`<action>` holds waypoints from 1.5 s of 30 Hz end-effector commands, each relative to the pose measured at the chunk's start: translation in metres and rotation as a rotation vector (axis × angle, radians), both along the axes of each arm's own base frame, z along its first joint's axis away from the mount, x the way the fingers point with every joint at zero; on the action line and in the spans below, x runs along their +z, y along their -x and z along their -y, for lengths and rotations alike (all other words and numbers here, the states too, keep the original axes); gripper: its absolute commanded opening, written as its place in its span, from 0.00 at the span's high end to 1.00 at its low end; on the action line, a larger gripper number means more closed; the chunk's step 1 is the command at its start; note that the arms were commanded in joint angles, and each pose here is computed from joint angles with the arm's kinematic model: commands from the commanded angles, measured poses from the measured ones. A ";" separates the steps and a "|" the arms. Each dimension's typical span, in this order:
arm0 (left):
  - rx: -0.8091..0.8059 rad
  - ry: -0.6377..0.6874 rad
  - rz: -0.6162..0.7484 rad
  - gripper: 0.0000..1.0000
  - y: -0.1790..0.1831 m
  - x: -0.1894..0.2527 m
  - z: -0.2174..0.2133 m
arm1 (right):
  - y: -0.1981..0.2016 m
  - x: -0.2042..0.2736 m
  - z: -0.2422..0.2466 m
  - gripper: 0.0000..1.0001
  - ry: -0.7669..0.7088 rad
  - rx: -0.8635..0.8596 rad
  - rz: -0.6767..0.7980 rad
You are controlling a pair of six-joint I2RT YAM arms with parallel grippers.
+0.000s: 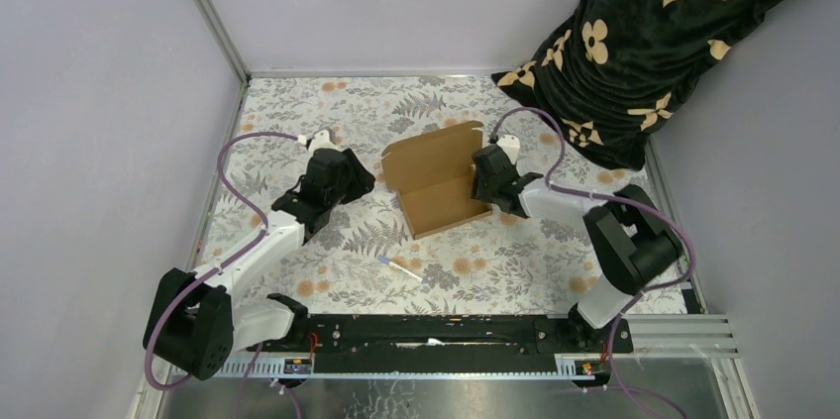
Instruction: Fold the paper box
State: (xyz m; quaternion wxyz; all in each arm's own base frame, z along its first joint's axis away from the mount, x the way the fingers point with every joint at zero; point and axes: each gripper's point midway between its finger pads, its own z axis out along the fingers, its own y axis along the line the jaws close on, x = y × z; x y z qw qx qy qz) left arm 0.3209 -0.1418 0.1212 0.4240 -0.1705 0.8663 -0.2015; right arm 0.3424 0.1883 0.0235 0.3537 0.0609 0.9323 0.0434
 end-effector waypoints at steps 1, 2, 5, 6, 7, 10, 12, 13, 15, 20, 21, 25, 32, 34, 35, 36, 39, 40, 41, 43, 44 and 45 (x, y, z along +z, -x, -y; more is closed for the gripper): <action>0.023 -0.027 0.044 0.45 -0.008 0.021 -0.007 | -0.015 0.069 -0.002 0.46 -0.075 0.009 0.227; 0.021 -0.030 0.047 0.43 -0.009 0.024 -0.007 | -0.013 0.080 0.000 0.42 -0.065 0.035 0.255; 0.016 -0.042 0.059 0.37 -0.011 0.034 -0.008 | -0.004 0.112 -0.003 0.05 -0.071 0.147 0.312; 0.019 -0.050 0.056 0.35 -0.009 0.037 -0.009 | 0.001 0.121 -0.007 0.01 -0.082 0.199 0.322; 0.024 -0.052 0.060 0.32 -0.008 0.042 -0.011 | 0.008 0.129 -0.013 0.00 -0.093 0.261 0.322; 0.027 -0.045 0.082 0.03 -0.002 0.057 -0.014 | 0.036 0.144 -0.031 0.00 -0.144 0.432 0.287; 0.023 -0.041 0.086 0.02 0.004 0.062 -0.016 | 0.057 0.147 -0.045 0.00 -0.170 0.527 0.262; 0.024 -0.040 0.083 0.02 0.008 0.063 -0.017 | 0.066 0.148 -0.052 0.00 -0.185 0.561 0.248; 0.020 -0.034 0.079 0.02 0.016 0.063 -0.019 | 0.088 0.147 -0.070 0.00 -0.249 0.661 0.207; 0.013 -0.015 0.058 0.02 0.033 0.054 -0.022 | 0.120 0.121 -0.095 0.00 -0.128 0.785 0.135; 0.013 -0.015 0.057 0.02 0.036 0.053 -0.023 | 0.128 0.116 -0.103 0.00 -0.096 0.818 0.144; 0.016 -0.028 0.048 0.02 0.044 0.048 -0.028 | 0.136 0.094 -0.121 0.01 0.014 0.862 0.145; 0.026 -0.042 0.045 0.02 0.049 0.045 -0.033 | 0.155 0.063 -0.169 0.22 0.095 0.987 0.249; 0.029 -0.040 0.045 0.02 0.049 0.044 -0.033 | 0.158 0.055 -0.180 0.26 0.083 1.007 0.253; 0.030 -0.041 0.044 0.01 0.049 0.043 -0.034 | 0.161 0.050 -0.184 0.28 0.073 1.023 0.251; 0.031 -0.040 0.044 0.01 0.050 0.043 -0.034 | 0.163 0.048 -0.188 0.29 0.060 1.036 0.253; 0.036 -0.042 0.042 0.01 0.051 0.041 -0.035 | 0.169 0.040 -0.198 0.34 0.034 1.060 0.249; 0.036 -0.041 0.041 0.02 0.051 0.040 -0.035 | 0.171 0.037 -0.201 0.36 0.034 1.066 0.243; 0.036 -0.042 0.038 0.02 0.051 0.038 -0.035 | 0.172 0.033 -0.203 0.38 0.036 1.075 0.236; 0.038 -0.043 0.035 0.02 0.051 0.036 -0.035 | 0.176 0.025 -0.208 0.42 0.046 1.093 0.227; 0.040 -0.044 0.032 0.02 0.051 0.034 -0.036 | 0.178 0.022 -0.210 0.44 0.049 1.101 0.221; 0.041 -0.043 0.033 0.01 0.051 0.034 -0.036 | 0.180 0.019 -0.213 0.46 0.050 1.108 0.217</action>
